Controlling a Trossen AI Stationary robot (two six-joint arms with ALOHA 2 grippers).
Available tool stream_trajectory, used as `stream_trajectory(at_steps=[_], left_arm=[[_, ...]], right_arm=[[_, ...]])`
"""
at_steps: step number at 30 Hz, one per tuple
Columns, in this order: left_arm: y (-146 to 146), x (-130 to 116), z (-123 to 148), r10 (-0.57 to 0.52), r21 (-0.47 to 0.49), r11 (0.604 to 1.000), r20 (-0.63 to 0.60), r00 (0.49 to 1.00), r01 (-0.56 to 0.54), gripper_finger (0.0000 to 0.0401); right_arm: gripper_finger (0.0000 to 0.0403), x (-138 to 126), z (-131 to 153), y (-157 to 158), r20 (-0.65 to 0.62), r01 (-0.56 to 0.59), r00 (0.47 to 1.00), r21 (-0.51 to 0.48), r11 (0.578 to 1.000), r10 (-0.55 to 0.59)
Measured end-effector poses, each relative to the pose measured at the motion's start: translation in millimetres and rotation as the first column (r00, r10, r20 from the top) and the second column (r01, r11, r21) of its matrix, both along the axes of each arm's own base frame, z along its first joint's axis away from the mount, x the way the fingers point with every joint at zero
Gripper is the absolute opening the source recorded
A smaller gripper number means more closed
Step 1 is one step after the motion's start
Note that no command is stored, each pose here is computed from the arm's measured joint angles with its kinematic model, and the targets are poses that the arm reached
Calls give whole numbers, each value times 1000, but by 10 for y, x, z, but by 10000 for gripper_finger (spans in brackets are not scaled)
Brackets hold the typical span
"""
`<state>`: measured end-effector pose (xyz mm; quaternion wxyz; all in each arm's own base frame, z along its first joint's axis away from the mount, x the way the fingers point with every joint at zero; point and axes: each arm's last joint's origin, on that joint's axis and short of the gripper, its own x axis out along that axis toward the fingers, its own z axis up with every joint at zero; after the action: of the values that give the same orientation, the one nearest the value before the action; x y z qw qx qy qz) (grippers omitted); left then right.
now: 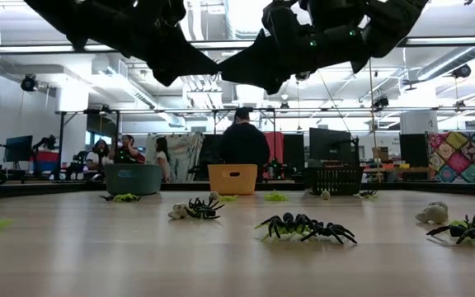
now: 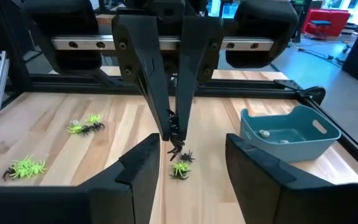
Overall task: Sort Halloween decoration
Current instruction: Put the black spider toy into the orange bin
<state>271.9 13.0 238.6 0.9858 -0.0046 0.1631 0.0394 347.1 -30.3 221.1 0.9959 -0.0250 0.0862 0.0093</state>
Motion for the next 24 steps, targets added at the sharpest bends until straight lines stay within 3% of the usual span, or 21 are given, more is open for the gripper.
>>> stream_trajectory(at_steps=[9,17,24], left_arm=[[0,-2,3,0,0,1000,1,1000,0,0],[0,-2,4,-1,4,1000,2,1000,1,5],[0,-2,6,-1,4,1000,2,1000,1,21]], right_arm=[[118,0,0,-1,0,-4,1000,-22,1000,4],[22,0,-1,2,0,-11,1000,-38,999,11],[9,0,-1,-2,0,-10,1000,-35,999,10]])
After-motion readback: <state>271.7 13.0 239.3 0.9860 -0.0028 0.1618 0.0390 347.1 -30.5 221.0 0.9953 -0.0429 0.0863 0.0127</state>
